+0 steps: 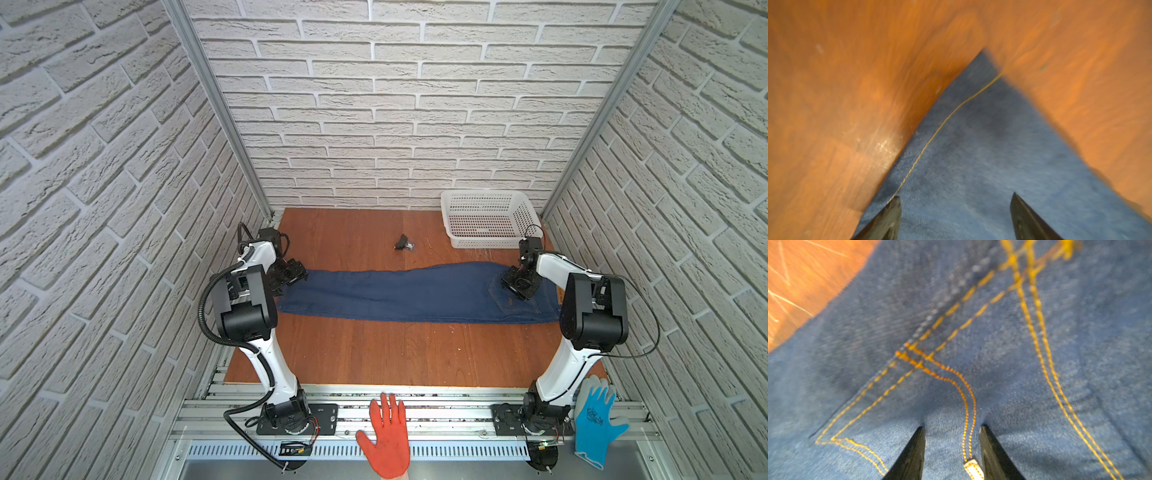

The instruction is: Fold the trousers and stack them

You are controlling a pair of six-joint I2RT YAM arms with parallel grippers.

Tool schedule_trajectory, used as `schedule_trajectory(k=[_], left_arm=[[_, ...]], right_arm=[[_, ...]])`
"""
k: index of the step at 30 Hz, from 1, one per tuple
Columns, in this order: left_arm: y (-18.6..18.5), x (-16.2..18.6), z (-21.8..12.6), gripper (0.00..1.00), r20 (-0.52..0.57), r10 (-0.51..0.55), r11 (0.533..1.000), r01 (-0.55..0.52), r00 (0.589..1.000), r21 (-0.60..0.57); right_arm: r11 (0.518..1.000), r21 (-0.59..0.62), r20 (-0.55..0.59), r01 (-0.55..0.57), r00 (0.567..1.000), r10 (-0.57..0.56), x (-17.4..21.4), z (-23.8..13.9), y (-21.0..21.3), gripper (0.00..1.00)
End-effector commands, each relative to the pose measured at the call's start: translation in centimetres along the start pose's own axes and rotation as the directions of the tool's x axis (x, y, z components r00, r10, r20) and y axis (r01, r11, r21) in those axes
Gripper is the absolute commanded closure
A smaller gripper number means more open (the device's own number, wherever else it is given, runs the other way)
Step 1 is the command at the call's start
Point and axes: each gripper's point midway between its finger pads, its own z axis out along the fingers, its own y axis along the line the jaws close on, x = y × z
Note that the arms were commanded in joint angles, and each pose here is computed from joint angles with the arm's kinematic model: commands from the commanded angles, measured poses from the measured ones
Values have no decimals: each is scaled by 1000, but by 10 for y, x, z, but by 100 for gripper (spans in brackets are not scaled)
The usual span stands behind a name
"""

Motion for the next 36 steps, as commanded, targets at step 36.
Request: schedule_trajectory(k=[36], left_arm=[[37,8,16,20,-105,43,993,-31,993,116]], right_arm=[[824,-278,-7,494,857,-516,138,-29,121,59]])
